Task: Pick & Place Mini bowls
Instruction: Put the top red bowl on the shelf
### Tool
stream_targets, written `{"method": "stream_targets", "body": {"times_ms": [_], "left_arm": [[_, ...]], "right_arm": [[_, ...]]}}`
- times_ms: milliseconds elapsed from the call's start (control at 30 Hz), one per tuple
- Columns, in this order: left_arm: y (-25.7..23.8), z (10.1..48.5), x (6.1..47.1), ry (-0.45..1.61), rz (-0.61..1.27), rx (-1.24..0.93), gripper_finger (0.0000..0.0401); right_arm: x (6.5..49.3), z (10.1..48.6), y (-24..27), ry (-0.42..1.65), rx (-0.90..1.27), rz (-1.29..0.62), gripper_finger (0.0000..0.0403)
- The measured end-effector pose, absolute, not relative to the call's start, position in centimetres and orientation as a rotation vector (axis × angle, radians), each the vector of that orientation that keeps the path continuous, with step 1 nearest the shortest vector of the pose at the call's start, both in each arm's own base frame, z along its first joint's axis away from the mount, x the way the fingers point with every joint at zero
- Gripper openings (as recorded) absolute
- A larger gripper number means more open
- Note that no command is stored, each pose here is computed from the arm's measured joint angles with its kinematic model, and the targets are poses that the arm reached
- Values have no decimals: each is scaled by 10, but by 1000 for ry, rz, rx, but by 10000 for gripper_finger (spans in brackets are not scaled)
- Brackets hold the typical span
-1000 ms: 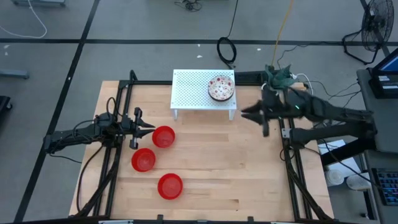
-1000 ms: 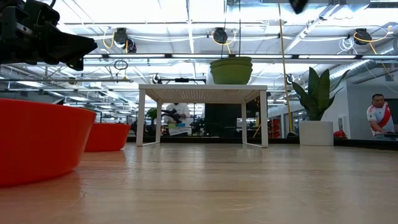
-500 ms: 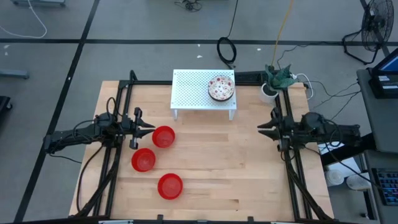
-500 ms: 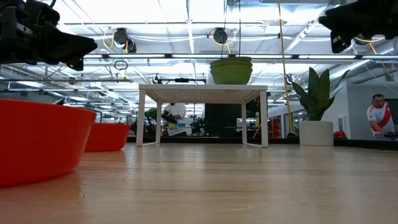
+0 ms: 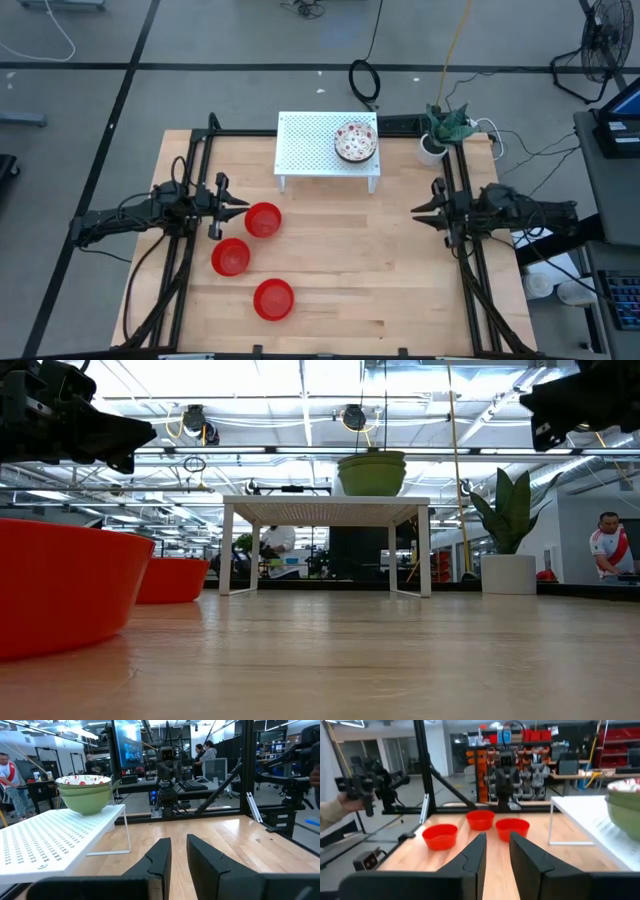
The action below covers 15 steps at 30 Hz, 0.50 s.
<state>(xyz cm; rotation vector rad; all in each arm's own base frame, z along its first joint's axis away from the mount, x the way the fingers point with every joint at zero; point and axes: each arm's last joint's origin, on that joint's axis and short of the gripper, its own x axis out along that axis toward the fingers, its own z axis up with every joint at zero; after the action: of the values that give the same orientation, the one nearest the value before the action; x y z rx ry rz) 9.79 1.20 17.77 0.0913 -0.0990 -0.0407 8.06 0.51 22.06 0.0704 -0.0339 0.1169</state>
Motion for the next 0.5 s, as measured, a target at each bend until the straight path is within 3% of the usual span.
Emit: {"method": "stream_targets", "body": {"times_ms": [500], "left_arm": [[12, 191, 96, -236, -31, 159, 65]], "right_arm": [[98, 160, 5, 103, 68, 100, 73]]}}
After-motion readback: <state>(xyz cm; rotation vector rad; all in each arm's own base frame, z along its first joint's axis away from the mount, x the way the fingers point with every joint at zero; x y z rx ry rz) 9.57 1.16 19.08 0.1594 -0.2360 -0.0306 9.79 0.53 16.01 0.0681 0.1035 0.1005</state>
